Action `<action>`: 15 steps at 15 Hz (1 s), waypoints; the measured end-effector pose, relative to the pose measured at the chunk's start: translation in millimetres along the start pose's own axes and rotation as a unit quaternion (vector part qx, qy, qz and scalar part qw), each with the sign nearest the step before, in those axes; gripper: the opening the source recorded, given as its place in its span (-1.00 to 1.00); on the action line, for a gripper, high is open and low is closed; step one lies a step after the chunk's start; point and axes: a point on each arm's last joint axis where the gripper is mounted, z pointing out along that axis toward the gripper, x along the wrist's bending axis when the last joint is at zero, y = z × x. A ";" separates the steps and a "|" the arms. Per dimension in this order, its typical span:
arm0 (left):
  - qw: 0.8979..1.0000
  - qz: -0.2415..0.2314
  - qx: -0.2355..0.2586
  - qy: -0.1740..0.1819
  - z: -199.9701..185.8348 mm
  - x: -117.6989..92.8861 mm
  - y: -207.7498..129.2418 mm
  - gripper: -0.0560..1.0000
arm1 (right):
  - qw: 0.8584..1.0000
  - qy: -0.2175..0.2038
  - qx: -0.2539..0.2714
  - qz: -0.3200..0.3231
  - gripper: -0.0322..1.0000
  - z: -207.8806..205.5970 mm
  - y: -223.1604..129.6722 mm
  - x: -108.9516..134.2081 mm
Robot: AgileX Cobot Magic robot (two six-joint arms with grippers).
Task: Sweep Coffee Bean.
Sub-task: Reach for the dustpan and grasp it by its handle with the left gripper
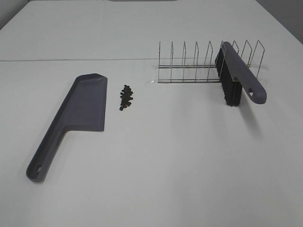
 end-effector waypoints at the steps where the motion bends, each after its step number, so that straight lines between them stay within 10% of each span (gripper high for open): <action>1: 1.000 0.000 0.000 0.000 0.0 0.0 0.0 0.10 | 1.000 0.000 0.000 0.000 0.38 0.0 0.0 0.0; 15: 1.000 0.000 0.000 0.000 0.0 0.0 0.0 0.10 | 1.000 0.000 0.000 0.001 0.38 0.0 0.0 0.0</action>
